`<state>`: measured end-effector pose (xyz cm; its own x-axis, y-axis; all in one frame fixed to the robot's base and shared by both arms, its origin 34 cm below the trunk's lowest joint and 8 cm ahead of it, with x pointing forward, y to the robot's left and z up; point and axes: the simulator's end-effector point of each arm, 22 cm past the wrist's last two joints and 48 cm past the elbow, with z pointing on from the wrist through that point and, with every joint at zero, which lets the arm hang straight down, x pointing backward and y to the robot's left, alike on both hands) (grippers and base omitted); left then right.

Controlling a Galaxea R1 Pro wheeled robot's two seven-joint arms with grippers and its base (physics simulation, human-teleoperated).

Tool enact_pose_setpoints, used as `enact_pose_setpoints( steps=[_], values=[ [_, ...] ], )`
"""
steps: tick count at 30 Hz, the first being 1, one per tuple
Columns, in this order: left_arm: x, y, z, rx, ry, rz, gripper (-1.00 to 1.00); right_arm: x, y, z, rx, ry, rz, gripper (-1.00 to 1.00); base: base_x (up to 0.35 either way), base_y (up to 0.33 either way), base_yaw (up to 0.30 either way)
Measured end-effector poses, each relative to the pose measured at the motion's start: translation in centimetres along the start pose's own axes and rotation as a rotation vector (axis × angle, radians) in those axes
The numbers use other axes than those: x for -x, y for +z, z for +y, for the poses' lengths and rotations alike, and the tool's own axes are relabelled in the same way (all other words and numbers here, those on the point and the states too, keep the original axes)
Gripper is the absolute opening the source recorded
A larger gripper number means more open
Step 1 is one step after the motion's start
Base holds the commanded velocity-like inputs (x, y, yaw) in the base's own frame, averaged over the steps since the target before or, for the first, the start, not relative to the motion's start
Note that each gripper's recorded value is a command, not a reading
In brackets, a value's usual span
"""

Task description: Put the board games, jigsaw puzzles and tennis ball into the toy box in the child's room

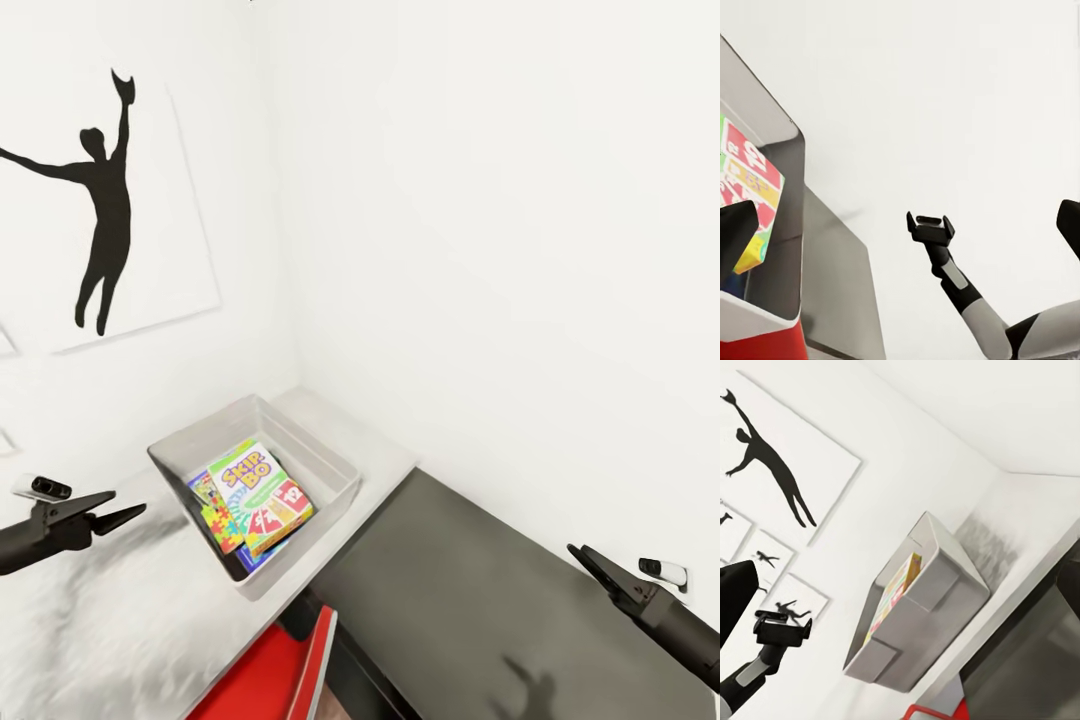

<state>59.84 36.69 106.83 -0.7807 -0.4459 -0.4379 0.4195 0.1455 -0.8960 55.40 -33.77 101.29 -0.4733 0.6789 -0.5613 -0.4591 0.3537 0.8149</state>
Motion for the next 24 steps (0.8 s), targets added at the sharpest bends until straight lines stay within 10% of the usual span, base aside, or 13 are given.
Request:
enact_pose_setpoints(
  steps=[24],
  values=[
    [0.41, -0.9, -0.61, 0.001, 0.041, -0.027, 1.0, 0.32, 0.05, 0.61, 0.011, -0.01, -0.006, 1.0, -0.057, 0.039, 0.05]
  ],
)
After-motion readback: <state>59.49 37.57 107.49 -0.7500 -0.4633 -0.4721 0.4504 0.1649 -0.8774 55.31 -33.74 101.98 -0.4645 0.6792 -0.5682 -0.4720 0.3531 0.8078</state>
